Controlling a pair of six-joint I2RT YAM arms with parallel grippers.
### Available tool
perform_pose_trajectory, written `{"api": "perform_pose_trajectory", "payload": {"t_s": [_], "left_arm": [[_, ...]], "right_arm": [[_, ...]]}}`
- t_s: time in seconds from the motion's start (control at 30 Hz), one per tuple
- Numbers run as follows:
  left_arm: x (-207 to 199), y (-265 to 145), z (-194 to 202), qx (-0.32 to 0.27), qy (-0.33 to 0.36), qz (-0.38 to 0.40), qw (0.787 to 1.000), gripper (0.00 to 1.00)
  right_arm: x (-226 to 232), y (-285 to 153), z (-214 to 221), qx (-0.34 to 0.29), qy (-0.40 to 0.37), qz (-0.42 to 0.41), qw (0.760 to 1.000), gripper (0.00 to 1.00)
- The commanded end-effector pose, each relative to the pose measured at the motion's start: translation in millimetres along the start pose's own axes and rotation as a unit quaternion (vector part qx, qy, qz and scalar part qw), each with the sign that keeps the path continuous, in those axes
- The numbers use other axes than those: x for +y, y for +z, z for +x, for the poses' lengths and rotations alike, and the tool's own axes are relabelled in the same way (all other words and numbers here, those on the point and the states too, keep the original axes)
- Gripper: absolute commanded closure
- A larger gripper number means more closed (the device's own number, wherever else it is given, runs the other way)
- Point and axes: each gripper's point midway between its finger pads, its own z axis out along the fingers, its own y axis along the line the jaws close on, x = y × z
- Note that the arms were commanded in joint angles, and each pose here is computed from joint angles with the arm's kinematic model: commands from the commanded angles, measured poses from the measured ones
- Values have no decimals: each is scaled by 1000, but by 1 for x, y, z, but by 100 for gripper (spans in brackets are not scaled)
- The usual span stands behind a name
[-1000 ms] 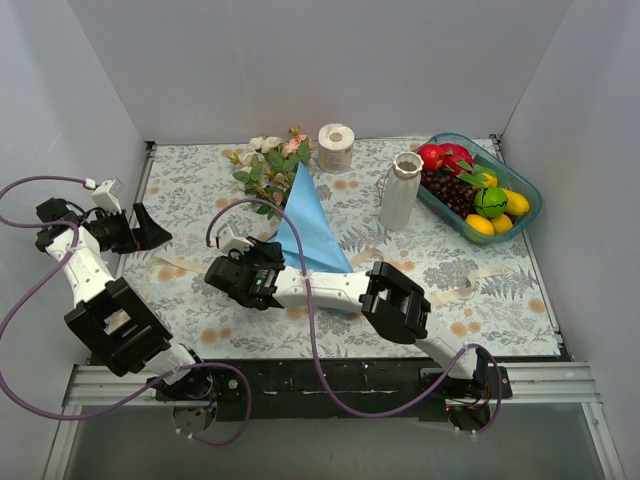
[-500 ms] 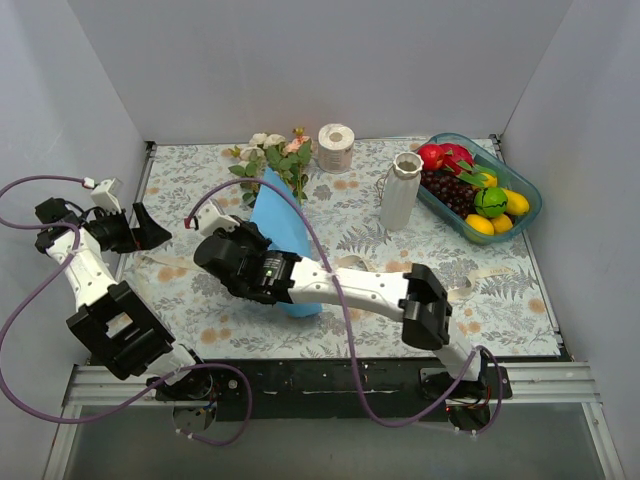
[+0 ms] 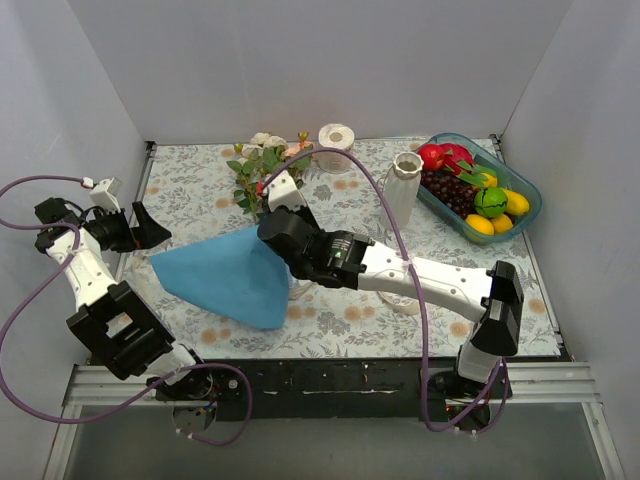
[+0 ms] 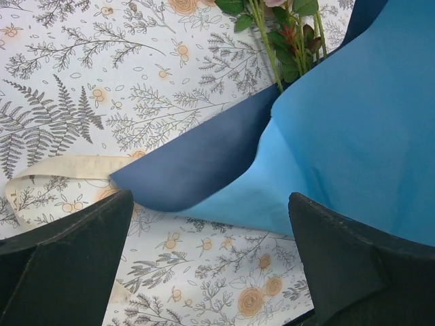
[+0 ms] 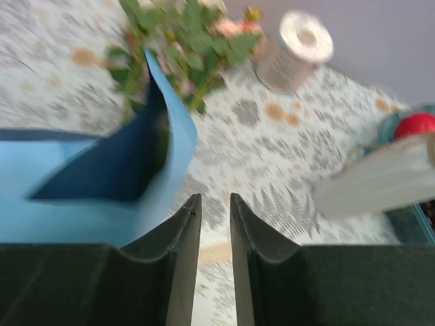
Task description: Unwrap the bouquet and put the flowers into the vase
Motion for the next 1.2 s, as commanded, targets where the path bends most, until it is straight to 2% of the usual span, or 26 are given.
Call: {"api": "perform_pose_trajectory", "payload": {"t_s": [0.0,0.07,0.13,0.23,0.37,0.47,0.5,0.53,0.6,0.67,0.7,0.77,0.83,0.87,0.93,0.97,1.17], "left_arm": [[-11,-10,-13,-23,20,3,1000,2],[-11,-10,-13,-24,22,2,999,2],[-14,-11,-16,-23,22,8,999,2],[-19,-14,-24,-24,25,21,999,2],[-52,-8,-31,-13,11,87,996,2],[-91,24,-12,39,23,130,990,3],[-102,34,-8,49,36,135,989,5],[-103,37,-20,27,22,128,991,5],[-103,31,-40,7,16,135,991,5],[-95,31,-43,23,-23,154,988,6],[-90,24,-56,13,-18,151,988,6],[-80,23,-55,21,-36,150,988,7],[-62,13,-62,-2,-53,133,990,6],[-54,10,-61,-5,-61,127,990,6],[-40,2,-60,-4,-74,105,992,5],[-35,-1,-57,0,-76,95,993,5],[-12,-15,-43,1,-67,56,996,4]], "right_arm": [[-55,2,77,81,-10,75,994,67],[-75,-7,86,84,14,86,993,61],[-94,-11,116,101,0,106,989,59],[-113,-20,117,93,22,113,989,57],[-117,-29,64,41,46,87,994,52],[-111,-35,32,6,45,54,997,48],[-102,-36,25,-6,38,31,999,47],[-97,-38,21,-14,30,16,999,45],[-72,-42,26,-24,9,-34,999,34],[-44,-40,44,-13,-48,-64,997,22],[-25,-48,49,-16,-88,-75,993,19],[6,-40,73,2,-167,-85,982,16],[35,-44,77,-8,-207,-96,974,15],[49,-38,89,-6,-260,-101,960,14],[78,-39,88,-34,-283,-122,951,14],[92,-33,99,-34,-322,-128,938,14],[157,-28,112,-66,-368,-158,914,14]]}}
